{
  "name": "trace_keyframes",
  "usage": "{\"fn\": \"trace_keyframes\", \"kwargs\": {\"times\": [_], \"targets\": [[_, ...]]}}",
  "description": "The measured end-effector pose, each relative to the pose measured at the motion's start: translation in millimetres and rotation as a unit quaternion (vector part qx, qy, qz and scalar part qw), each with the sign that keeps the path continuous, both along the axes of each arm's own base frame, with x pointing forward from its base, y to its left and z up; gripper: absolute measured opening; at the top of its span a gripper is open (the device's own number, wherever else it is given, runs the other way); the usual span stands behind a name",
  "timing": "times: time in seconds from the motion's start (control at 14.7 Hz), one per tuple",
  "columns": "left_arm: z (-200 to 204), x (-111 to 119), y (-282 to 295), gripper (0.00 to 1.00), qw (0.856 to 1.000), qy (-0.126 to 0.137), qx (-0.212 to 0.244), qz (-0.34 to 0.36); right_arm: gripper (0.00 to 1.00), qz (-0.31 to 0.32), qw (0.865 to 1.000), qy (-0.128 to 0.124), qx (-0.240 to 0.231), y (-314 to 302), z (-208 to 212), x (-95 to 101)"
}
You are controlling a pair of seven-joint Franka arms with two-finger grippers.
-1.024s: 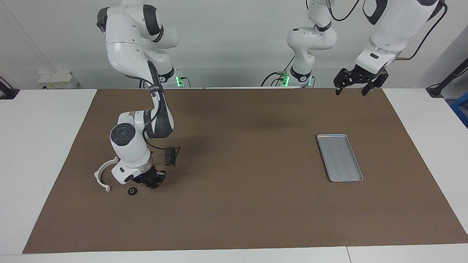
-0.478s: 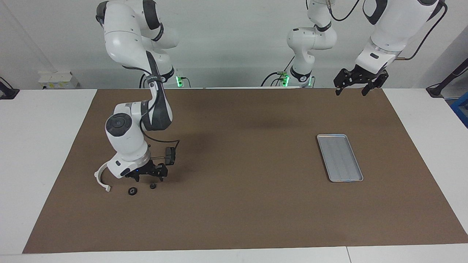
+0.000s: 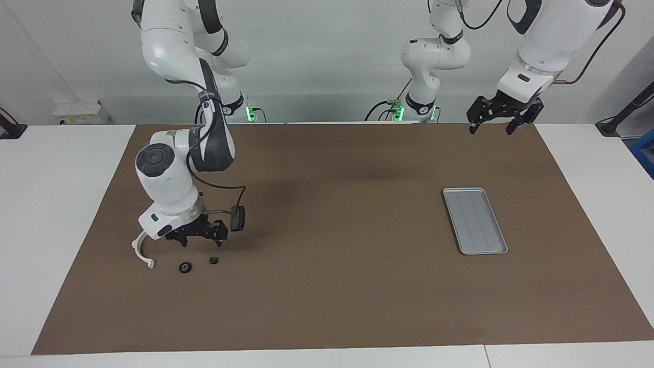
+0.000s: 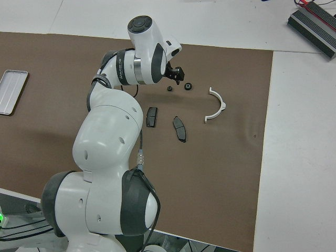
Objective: Place bearing gear from tray to pile
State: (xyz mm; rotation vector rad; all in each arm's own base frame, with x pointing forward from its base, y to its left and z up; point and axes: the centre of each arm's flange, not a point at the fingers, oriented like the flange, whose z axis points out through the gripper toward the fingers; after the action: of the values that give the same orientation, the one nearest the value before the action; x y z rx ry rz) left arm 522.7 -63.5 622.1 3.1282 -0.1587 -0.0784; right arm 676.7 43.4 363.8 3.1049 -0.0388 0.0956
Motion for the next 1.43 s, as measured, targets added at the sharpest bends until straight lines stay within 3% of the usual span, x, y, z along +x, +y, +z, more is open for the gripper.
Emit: {"fn": "trace_keyframes", "kwargs": {"times": [0.34, 0.61, 0.82, 1.09, 1.3, 1.43], "targets": [[0, 0, 0, 1.00, 1.000, 0.000, 0.000, 0.000, 1.00, -0.008, 1.000, -0.002, -0.001, -10, 7, -0.3], [0, 0, 0, 1.00, 1.000, 0.000, 0.000, 0.000, 1.00, -0.019, 1.000, 0.001, -0.003, -23, 66, -16.4], [0, 0, 0, 1.00, 1.000, -0.001, 0.000, 0.000, 1.00, -0.026, 1.000, 0.011, 0.005, -22, 141, -50.5], [0, 0, 0, 1.00, 1.000, -0.001, 0.000, 0.000, 1.00, -0.025, 1.000, 0.005, 0.018, -15, 244, -115.5], [0, 0, 0, 1.00, 1.000, -0.001, 0.000, 0.000, 1.00, -0.024, 1.000, -0.002, 0.019, -13, 290, -154.9], [0, 0, 0, 1.00, 1.000, -0.001, 0.000, 0.000, 1.00, -0.024, 1.000, 0.004, 0.019, -13, 302, -170.2]]}}
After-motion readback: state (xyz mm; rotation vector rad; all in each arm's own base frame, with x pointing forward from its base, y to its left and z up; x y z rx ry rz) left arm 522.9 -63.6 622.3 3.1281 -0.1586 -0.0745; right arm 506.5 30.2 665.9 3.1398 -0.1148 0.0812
